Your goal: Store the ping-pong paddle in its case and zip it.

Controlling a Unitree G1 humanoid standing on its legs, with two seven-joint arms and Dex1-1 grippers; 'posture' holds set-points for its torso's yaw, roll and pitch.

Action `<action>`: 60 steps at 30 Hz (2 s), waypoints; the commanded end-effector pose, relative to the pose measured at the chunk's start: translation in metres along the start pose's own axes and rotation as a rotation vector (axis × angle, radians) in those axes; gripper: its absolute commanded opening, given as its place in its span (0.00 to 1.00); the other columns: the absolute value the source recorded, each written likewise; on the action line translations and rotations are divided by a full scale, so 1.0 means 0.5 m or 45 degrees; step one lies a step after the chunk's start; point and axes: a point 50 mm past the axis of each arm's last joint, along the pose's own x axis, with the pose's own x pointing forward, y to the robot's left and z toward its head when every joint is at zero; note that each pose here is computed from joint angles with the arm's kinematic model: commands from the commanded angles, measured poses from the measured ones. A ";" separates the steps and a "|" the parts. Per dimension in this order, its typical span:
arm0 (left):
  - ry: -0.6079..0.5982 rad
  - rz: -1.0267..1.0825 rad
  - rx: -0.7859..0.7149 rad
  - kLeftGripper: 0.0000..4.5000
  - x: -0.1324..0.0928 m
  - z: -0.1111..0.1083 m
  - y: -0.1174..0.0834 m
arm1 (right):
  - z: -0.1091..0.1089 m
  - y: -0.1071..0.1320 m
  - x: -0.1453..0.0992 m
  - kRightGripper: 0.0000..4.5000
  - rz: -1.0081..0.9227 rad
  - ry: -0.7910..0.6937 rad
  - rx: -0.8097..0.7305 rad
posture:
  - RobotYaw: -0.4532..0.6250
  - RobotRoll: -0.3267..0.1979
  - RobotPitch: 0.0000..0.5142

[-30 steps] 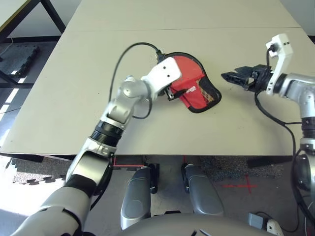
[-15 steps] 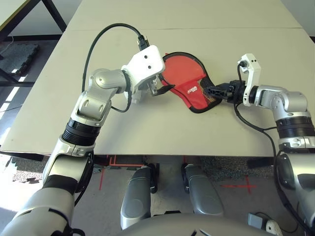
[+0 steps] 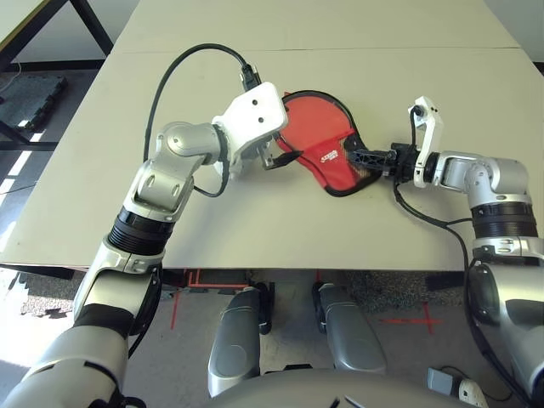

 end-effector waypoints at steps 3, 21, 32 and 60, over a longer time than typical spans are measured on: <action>0.019 -0.042 -0.016 1.00 0.007 -0.011 -0.011 | -0.028 -0.005 0.001 0.00 -0.024 0.086 0.049 | 0.40 0.62 0.44; 0.021 -0.062 -0.011 1.00 0.018 -0.021 -0.019 | -0.070 0.014 -0.145 0.00 -0.075 0.090 0.070 | 0.37 0.62 0.44; 0.017 -0.088 -0.013 1.00 0.024 -0.023 -0.023 | -0.121 0.044 -0.199 0.00 -0.085 0.130 0.105 | 0.35 0.62 0.46; 0.039 -0.046 -0.028 1.00 0.007 -0.030 -0.007 | 0.057 0.014 -0.244 0.99 -0.014 0.140 -0.855 | 0.36 0.62 0.46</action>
